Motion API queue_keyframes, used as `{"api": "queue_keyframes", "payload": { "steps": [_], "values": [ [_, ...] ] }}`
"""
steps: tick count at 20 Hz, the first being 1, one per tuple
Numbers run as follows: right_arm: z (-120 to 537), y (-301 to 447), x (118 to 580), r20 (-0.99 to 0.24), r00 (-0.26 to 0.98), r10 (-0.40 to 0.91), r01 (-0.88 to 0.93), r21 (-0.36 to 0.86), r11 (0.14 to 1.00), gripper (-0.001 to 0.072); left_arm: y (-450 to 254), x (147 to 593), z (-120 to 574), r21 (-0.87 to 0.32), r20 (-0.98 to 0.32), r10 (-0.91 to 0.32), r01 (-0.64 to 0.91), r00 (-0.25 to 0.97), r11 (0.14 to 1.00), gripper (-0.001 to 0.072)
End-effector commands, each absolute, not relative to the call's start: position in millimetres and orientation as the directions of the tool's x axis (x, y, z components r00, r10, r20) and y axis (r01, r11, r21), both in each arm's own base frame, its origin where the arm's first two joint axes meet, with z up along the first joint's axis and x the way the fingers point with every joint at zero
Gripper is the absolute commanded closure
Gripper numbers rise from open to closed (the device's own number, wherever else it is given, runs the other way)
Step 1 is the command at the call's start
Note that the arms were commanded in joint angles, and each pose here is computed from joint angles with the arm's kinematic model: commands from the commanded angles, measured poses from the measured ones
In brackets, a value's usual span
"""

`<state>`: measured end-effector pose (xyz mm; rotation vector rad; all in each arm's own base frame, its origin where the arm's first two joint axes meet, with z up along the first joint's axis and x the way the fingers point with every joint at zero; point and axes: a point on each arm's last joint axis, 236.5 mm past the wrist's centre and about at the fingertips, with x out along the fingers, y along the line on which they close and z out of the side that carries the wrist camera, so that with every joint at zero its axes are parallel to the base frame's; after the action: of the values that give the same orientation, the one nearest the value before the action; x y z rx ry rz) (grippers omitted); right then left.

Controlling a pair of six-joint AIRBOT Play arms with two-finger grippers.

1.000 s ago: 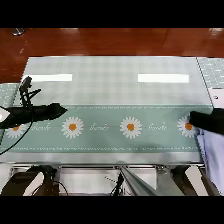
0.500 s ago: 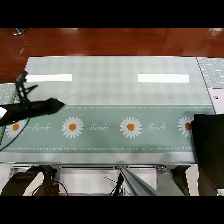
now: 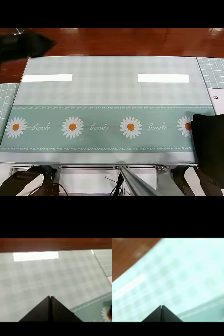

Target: Fold the shirts.

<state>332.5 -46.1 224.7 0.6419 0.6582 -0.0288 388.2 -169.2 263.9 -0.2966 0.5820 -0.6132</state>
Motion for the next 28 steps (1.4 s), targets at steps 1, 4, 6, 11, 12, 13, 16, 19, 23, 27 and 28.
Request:
{"api": "queue_keyframes", "payload": {
  "steps": [1, 4, 6, 11, 12, 13, 16, 19, 23, 27, 28],
  "values": [
    [199.3, 56.5, 361.3, -0.636, 0.709, 0.304, -0.072, 0.364, 0.928, 0.069, -205.8, 386.6, 234.7, -0.356, -0.534, -0.608, 0.495, 0.588, 0.792, 0.0683],
    [112.6, 53.9, 352.8, -0.813, 0.582, 0.016, 0.018, 0.033, 0.999, 0.069, -184.6, 375.5, 140.9, -0.348, -0.708, -0.494, 0.359, 0.505, 0.866, 0.0682],
    [62.3, 40.2, 348.0, -0.866, 0.491, -0.095, 0.05, -0.08, 0.995, 0.069, -175.3, 361.8, 81.7, -0.353, -0.776, -0.457, 0.301, 0.435, 0.886, 0.0683],
    [-2.2, 38.3, 345.6, -0.941, 0.319, -0.116, 0.063, -0.102, 0.993, 0.069, -166.8, 364.7, 53.2, -0.324, -0.794, -0.419, 0.276, 0.44, 0.905, 0.0682],
    [-4.9, 42.9, 344.7, -0.946, 0.31, -0.098, 0.066, -0.082, 0.995, 0.069, -167.1, 367.3, 56.4, -0.321, -0.788, -0.42, 0.282, 0.451, 0.904, 0.0682],
    [-5.0, 44.1, 344.3, -0.946, 0.309, -0.093, 0.067, -0.076, 0.995, 0.069, -167.3, 367.8, 57.1, -0.322, -0.786, -0.421, 0.282, 0.453, 0.904, 0.0682],
    [-5.4, 43.0, 342.3, -0.949, 0.301, -0.098, 0.064, -0.082, 0.995, 0.069, -168.5, 367.4, 55.9, -0.325, -0.787, -0.424, 0.282, 0.448, 0.903, 0.0682],
    [-5.1, 43.2, 343.0, -0.948, 0.304, -0.097, 0.064, -0.081, 0.995, 0.069, -168.5, 367.4, 55.9, -0.325, -0.787, -0.424, 0.282, 0.448, 0.903, 0.0682],
    [-5.2, 43.0, 342.9, -0.948, 0.303, -0.097, 0.064, -0.081, 0.995, 0.069, -168.5, 367.4, 55.9, -0.325, -0.787, -0.423, 0.282, 0.448, 0.903, 0.0682],
    [-5.1, 43.2, 342.9, -0.948, 0.304, -0.097, 0.064, -0.081, 0.995, 0.0689, -168.5, 367.4, 55.9, -0.325, -0.787, -0.424, 0.282, 0.448, 0.903, 0.0682],
    [-5.1, 43.0, 342.9, -0.948, 0.304, -0.097, 0.064, -0.081, 0.995, 0.0689, -168.5, 367.4, 55.9, -0.325, -0.787, -0.423, 0.282, 0.448, 0.903, 0.0682]
  ]
}}
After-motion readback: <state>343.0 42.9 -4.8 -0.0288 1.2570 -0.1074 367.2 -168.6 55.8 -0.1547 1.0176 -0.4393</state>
